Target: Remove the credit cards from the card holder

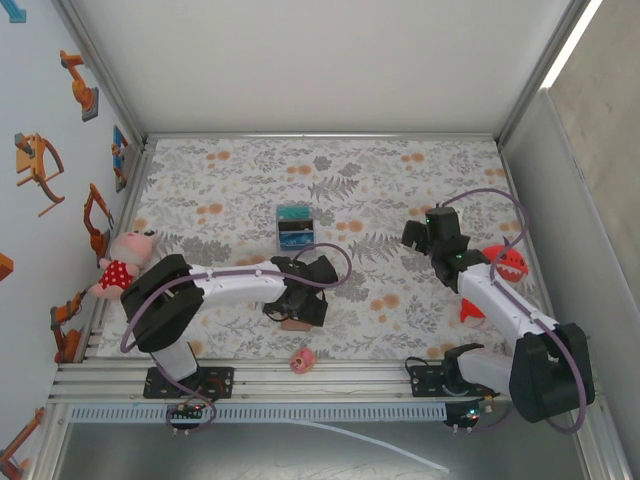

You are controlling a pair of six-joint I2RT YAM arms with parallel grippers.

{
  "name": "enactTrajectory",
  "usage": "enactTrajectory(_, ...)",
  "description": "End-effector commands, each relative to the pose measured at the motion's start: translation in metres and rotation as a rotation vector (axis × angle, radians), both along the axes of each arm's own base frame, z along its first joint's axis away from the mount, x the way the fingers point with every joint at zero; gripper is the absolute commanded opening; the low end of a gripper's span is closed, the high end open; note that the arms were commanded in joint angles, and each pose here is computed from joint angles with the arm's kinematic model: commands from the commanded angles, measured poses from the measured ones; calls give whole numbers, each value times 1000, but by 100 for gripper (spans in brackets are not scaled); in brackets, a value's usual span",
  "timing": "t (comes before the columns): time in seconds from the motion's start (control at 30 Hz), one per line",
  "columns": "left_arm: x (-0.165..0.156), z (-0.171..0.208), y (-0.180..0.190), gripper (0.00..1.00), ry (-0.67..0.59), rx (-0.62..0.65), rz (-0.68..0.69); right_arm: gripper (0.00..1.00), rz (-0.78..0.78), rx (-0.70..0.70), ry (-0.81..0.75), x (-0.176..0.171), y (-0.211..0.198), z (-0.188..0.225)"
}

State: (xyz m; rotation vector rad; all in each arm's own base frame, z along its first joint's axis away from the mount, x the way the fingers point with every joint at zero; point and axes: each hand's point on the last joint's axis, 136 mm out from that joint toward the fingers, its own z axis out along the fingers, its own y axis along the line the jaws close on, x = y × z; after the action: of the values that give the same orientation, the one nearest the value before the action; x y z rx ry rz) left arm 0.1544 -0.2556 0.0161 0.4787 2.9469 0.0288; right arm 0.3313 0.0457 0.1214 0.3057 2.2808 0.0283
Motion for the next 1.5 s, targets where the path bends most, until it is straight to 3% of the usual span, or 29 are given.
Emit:
enactTrajectory(0.0, 2, 0, 2, 97, -9, 22, -15, 100, 7, 5, 5, 1, 3, -4)
enactTrajectory(0.13, 0, -4, 7, 100, -1, 36, -21, 100, 11, 30, 6, 3, 7, -5)
enactTrajectory(0.43, 7, -2, 6, 81, -53, 23, -62, 100, 20, 109, 25, 4, 19, -8)
enactTrajectory(0.67, 21, 10, 8, 77, -150, 24, -92, 100, 38, 179, 56, -1, 29, -11)
enactTrajectory(0.97, 37, 28, -7, 74, -271, -74, -142, 99, 256, 571, 121, -22, 98, -20)
enactTrajectory(1.2, 50, 50, -26, 73, -365, -166, -176, 96, 378, 774, 89, -37, 130, -9)
enactTrajectory(1.47, 60, 94, -47, 72, -483, -312, -221, 86, 597, 932, 25, -51, 171, 29)
